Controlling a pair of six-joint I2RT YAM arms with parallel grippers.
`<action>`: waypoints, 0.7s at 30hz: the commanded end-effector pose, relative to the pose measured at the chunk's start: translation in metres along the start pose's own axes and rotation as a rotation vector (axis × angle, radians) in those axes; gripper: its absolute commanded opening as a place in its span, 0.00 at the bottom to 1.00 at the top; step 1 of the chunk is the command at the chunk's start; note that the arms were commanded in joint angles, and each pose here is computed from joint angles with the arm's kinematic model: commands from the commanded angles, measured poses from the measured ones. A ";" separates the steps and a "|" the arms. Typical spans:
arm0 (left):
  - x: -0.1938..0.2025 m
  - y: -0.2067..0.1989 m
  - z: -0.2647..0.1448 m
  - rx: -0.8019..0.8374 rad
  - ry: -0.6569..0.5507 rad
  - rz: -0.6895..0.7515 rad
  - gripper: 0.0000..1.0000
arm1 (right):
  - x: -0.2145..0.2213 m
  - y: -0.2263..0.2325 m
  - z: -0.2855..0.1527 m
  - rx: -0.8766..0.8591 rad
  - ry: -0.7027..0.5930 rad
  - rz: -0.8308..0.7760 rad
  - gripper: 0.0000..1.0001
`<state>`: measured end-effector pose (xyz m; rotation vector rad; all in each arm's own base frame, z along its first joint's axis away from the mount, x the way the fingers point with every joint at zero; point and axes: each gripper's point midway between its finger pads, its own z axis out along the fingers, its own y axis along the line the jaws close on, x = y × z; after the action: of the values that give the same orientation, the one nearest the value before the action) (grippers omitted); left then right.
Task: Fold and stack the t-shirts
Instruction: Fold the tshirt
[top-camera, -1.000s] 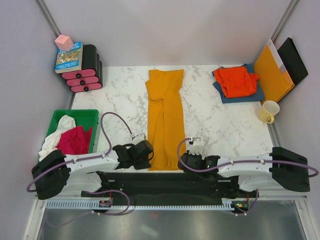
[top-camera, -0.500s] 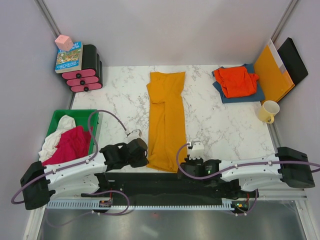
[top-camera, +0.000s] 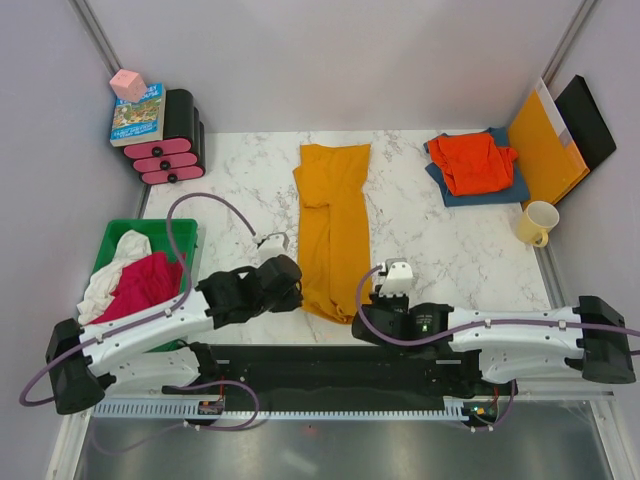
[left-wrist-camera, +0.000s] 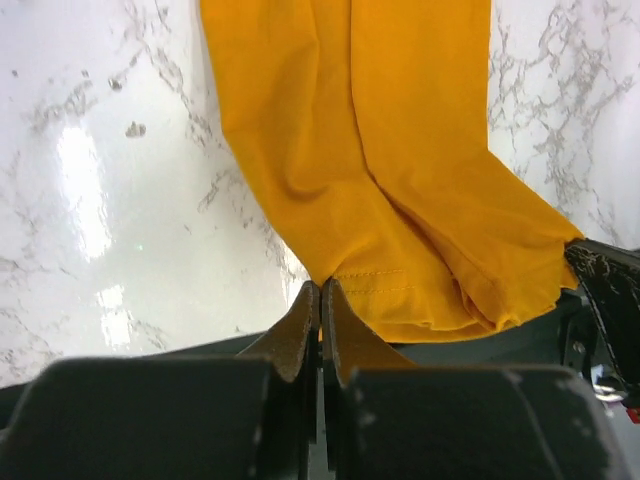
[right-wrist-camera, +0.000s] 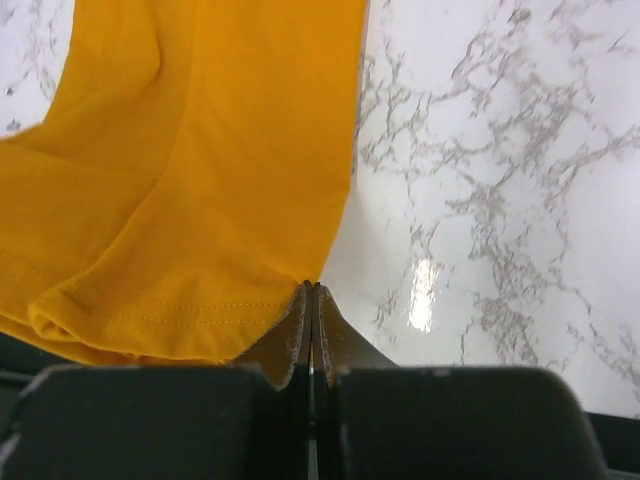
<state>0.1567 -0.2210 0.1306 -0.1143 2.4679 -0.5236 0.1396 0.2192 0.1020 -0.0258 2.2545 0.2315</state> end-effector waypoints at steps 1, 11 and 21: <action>-0.035 -0.003 0.005 -0.074 -0.101 0.100 0.02 | -0.043 0.007 0.012 0.029 -0.085 -0.055 0.00; -0.113 -0.005 0.032 -0.087 -0.180 0.095 0.02 | -0.119 0.014 0.073 0.089 -0.109 -0.059 0.00; -0.177 -0.001 0.086 -0.127 -0.179 0.108 0.02 | -0.171 -0.003 0.156 0.189 -0.076 -0.057 0.00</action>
<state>0.3138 -0.2061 0.1448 -0.1345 2.3879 -0.2555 0.3318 0.2209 0.1197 0.0411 2.2239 -0.0493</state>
